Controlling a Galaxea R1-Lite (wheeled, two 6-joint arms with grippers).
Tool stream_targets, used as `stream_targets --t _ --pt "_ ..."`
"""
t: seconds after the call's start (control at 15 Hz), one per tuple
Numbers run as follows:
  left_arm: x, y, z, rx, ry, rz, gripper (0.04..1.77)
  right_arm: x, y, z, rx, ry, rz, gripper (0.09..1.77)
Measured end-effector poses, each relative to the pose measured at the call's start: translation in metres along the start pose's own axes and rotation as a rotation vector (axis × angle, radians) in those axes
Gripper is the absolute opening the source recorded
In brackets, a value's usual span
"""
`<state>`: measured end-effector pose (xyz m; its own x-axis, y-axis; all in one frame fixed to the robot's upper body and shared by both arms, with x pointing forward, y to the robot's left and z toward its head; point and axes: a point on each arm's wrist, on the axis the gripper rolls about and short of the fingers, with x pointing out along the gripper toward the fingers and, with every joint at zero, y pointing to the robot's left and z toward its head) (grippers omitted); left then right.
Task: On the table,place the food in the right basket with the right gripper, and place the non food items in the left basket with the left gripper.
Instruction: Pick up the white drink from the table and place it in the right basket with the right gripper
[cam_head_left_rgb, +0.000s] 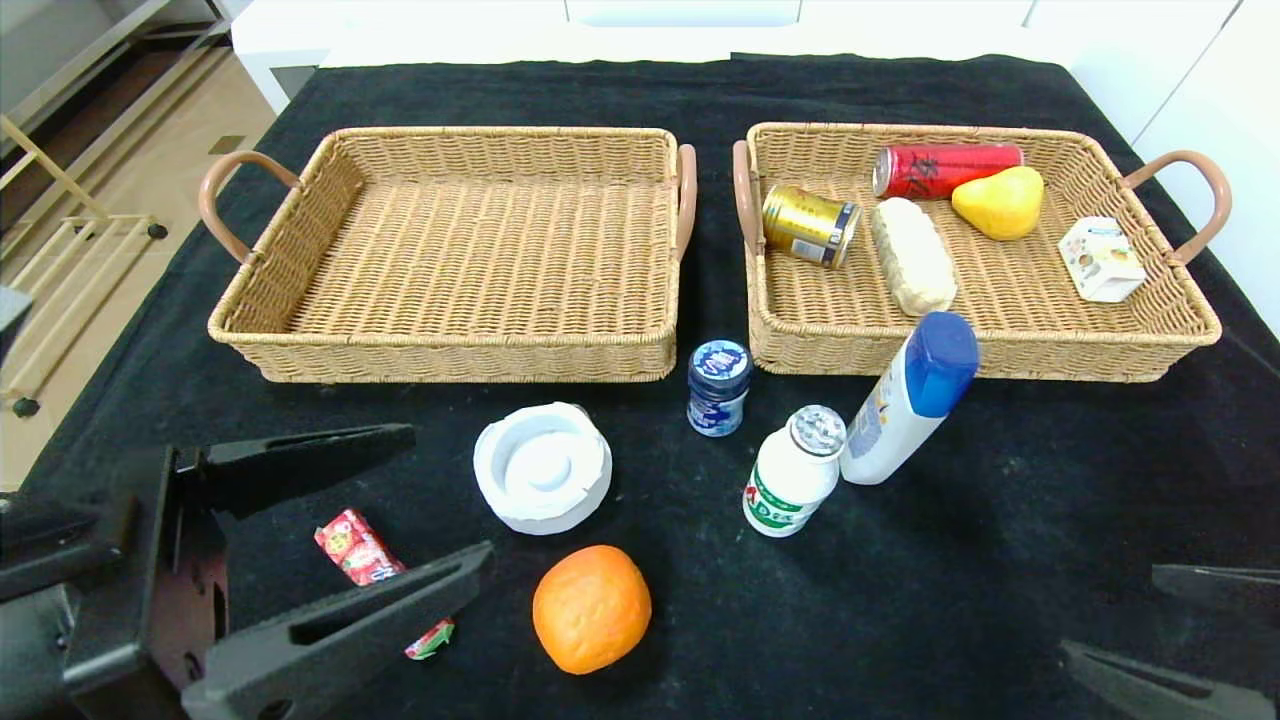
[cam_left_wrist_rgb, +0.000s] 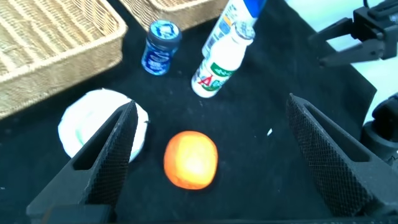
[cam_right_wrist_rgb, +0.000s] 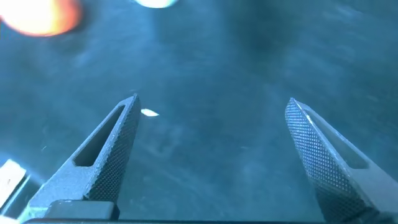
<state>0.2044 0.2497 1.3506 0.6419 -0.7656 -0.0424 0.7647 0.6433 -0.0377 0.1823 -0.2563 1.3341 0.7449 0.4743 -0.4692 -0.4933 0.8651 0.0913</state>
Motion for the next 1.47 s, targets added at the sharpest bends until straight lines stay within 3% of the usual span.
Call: stream_targets --t 0.33,0.53,0.67,0.93,1.47 --pt "0.006 -0.002 -0.004 0.004 0.022 0.018 1.72 0.015 0.018 -0.011 -0.104 -0.063 0.12 1.7" --pt "0.005 -0.002 -0.003 0.008 0.017 0.028 1.72 0.03 0.032 -0.008 -0.127 -0.079 0.144 1.7" --pt "0.005 -0.002 -0.002 0.011 0.015 0.029 1.72 0.043 0.041 -0.009 -0.146 -0.074 0.126 1.7" --pt "0.005 -0.002 -0.002 0.013 0.015 0.032 1.72 0.065 0.06 -0.003 -0.142 -0.158 0.051 1.7" --pt "0.002 -0.003 0.0 0.026 0.0 0.051 1.72 0.088 0.084 0.004 -0.156 -0.258 0.039 1.7"
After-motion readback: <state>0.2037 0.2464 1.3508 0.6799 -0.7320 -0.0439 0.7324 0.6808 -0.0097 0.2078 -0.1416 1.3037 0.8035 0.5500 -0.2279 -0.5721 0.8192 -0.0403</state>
